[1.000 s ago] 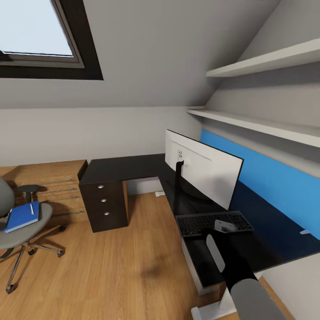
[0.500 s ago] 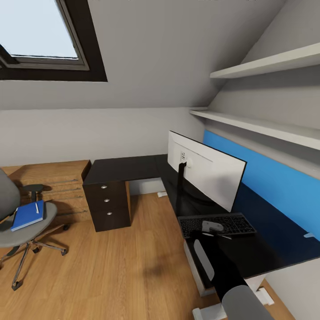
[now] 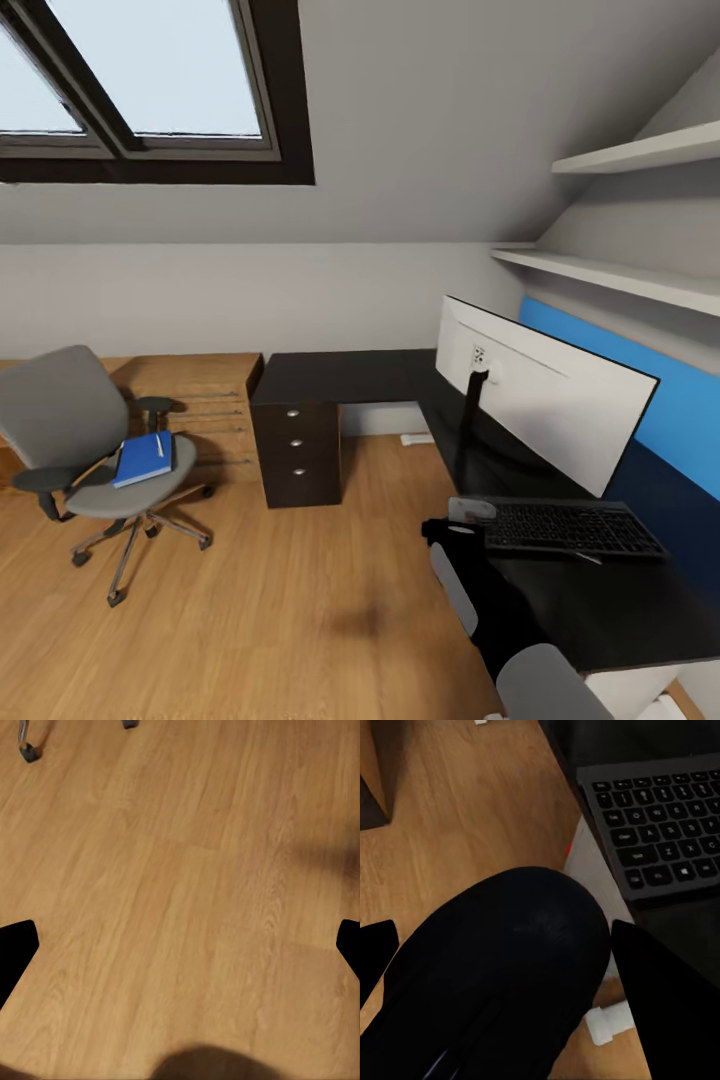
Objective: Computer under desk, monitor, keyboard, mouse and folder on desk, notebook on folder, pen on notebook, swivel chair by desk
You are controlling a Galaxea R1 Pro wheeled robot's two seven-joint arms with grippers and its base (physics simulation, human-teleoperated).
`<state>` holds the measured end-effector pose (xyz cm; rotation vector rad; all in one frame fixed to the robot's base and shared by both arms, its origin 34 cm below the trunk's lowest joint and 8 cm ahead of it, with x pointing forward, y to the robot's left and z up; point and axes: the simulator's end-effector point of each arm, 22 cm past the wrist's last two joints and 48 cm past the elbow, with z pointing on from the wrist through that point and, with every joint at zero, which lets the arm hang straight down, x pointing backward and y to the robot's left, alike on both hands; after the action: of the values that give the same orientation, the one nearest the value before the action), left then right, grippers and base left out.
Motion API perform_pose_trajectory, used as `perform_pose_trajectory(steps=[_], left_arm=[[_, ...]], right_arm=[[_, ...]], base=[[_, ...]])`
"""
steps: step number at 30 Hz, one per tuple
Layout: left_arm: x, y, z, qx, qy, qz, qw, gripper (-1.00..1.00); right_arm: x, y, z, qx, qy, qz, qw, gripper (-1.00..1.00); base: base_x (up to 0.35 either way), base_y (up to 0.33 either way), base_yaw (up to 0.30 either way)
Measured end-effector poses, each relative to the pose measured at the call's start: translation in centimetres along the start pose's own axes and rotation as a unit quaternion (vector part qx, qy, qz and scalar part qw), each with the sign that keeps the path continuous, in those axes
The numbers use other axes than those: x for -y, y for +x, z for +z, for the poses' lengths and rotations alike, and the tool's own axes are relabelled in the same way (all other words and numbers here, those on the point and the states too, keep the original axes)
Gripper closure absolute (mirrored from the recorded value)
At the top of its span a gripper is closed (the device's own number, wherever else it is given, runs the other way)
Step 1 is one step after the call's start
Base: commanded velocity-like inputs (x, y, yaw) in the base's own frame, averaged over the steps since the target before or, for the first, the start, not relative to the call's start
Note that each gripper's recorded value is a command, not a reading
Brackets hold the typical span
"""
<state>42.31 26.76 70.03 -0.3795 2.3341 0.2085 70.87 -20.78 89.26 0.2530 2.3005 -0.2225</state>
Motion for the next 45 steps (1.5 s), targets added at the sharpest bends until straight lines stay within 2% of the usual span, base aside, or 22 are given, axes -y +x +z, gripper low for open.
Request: perform_pose_trajectory(steps=[5, 6, 11, 22, 28, 45], left_arm=[[0.0, 0.0, 0.0, 0.000, 0.000, 0.000, 1.0000, -1.00], [0.0, 0.1, 0.0, 0.000, 0.000, 0.000, 1.0000, -1.00], [-0.4, 1.4, -0.1, -0.013, -0.004, 0.009, 0.9999, -1.00], [-0.4, 1.6, -0.1, -0.015, -0.003, 0.011, 0.9998, -1.00], [-0.5, 1.6, -0.1, -0.015, -0.003, 0.012, 0.9998, -1.00], [-0.3, 1.2, -0.1, -0.010, -0.002, 0.010, 0.9999, -1.00]], right_arm=[[-0.3, 0.3, -0.1, 0.000, -0.002, -0.005, 1.0000, 1.00], [-0.8, 0.3, -0.3, 0.003, -0.006, -0.013, 0.9999, 1.00], [-1.2, 0.2, -0.4, 0.007, -0.009, -0.019, 0.9998, 1.00], [-1.1, 0.1, -0.4, 0.009, -0.007, -0.019, 0.9997, 1.00], [-1.1, -0.5, -0.5, 0.022, -0.007, -0.011, 0.9997, 1.00], [-1.0, -0.9, -0.8, 0.030, -0.008, -0.008, 0.9995, 1.00]], base=[[0.025, 0.301, 0.280], [0.121, 0.266, 0.280], [0.230, 0.085, 0.280], [0.319, 0.001, 0.279], [0.321, 0.000, 0.266], [0.321, 0.000, 0.024]])
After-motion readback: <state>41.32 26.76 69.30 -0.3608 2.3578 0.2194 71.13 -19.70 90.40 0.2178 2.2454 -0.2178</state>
